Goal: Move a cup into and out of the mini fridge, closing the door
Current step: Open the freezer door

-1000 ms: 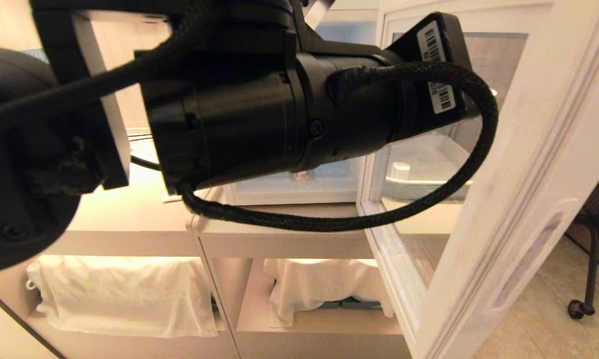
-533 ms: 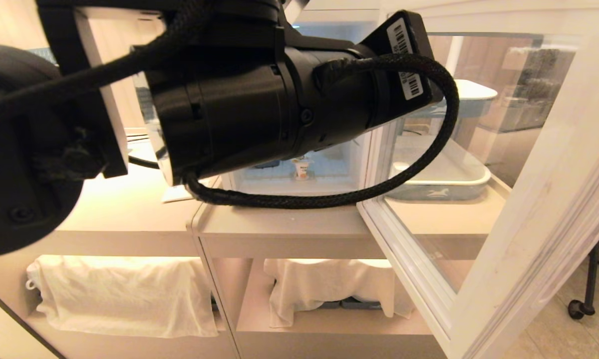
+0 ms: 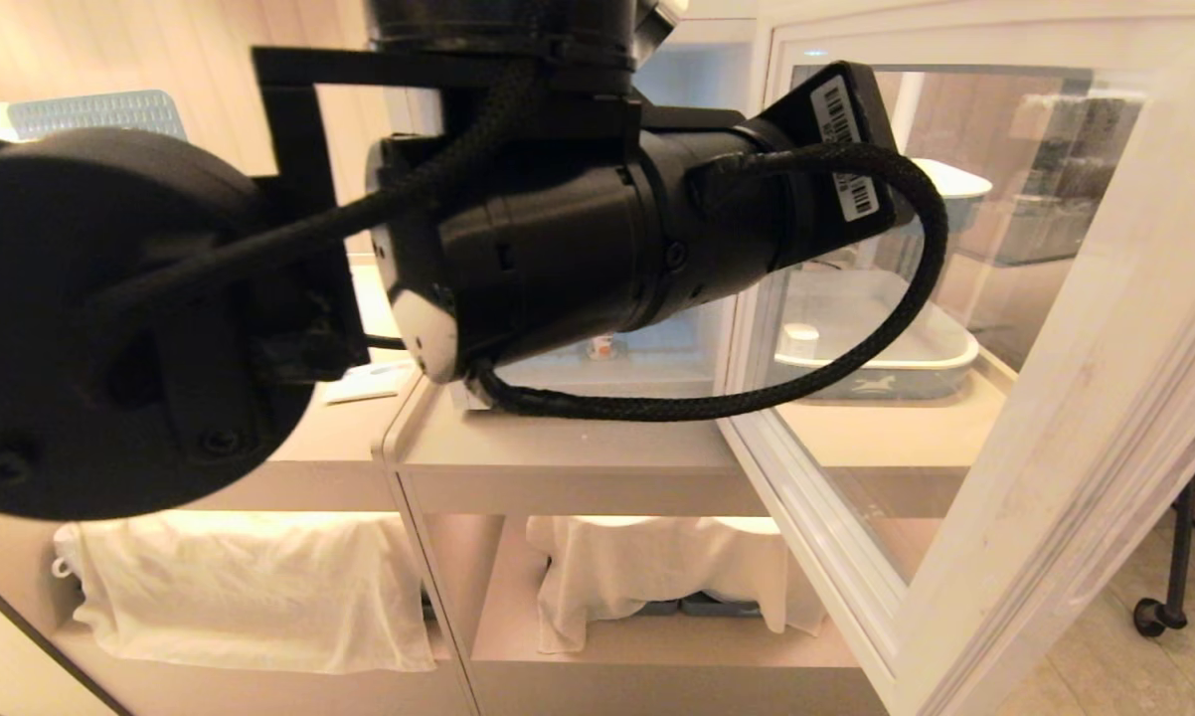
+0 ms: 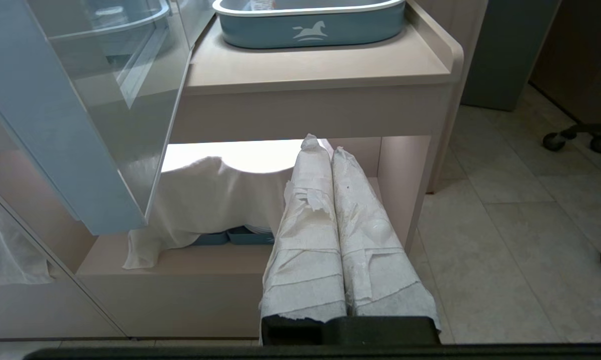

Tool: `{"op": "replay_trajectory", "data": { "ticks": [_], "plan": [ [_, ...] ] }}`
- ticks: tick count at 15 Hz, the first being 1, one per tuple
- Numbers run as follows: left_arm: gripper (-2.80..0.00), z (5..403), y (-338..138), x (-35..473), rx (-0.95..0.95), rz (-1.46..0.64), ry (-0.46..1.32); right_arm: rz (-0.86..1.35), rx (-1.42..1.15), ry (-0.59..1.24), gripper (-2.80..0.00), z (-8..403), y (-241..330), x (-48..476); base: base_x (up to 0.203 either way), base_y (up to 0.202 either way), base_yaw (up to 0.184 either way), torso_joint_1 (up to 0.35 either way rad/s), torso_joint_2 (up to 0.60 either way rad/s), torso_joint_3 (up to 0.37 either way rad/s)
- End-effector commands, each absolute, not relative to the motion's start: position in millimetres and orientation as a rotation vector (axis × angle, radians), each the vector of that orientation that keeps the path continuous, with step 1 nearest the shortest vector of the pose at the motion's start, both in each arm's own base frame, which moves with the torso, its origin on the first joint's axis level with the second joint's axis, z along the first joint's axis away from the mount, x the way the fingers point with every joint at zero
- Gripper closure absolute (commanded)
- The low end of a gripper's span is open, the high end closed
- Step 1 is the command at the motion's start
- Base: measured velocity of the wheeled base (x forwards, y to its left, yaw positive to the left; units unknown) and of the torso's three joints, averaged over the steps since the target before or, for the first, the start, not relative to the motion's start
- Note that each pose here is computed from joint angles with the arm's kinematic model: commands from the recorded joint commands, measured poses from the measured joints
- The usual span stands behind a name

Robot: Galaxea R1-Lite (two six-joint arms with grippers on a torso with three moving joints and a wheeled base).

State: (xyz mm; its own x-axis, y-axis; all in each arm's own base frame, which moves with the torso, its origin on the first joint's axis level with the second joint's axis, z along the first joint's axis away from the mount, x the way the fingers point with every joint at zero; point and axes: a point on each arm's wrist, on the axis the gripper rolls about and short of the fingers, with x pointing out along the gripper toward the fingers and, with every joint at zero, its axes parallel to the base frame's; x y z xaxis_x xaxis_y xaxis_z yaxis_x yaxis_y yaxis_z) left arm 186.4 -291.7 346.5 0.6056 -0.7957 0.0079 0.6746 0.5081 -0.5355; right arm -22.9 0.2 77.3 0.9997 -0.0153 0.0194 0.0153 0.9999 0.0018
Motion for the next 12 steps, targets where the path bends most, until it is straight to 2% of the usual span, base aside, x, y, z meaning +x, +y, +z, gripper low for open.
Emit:
{"op": "replay_trajectory", "data": {
  "ticks": [1,7,12],
  "plan": [
    [0.0,339.3,-306.0,195.5,-0.531,-0.896,0.258,-0.015,0.001,-0.009,0.0,74.8,0.2,-22.1,0.0,0.0,0.0,0.0,0.0,0.0],
    [0.0,331.0,-342.6,218.5,-0.547,-0.905,0.236,-0.015,0.001,-0.009,0.0,74.8,0.2,-22.1,0.0,0.0,0.0,0.0,0.0,0.0],
    [0.0,323.9,-353.2,225.1,-0.562,-0.906,0.25,-0.015,0.001,-0.009,0.0,74.8,0.2,-22.1,0.0,0.0,0.0,0.0,0.0,0.0]
  ]
}}
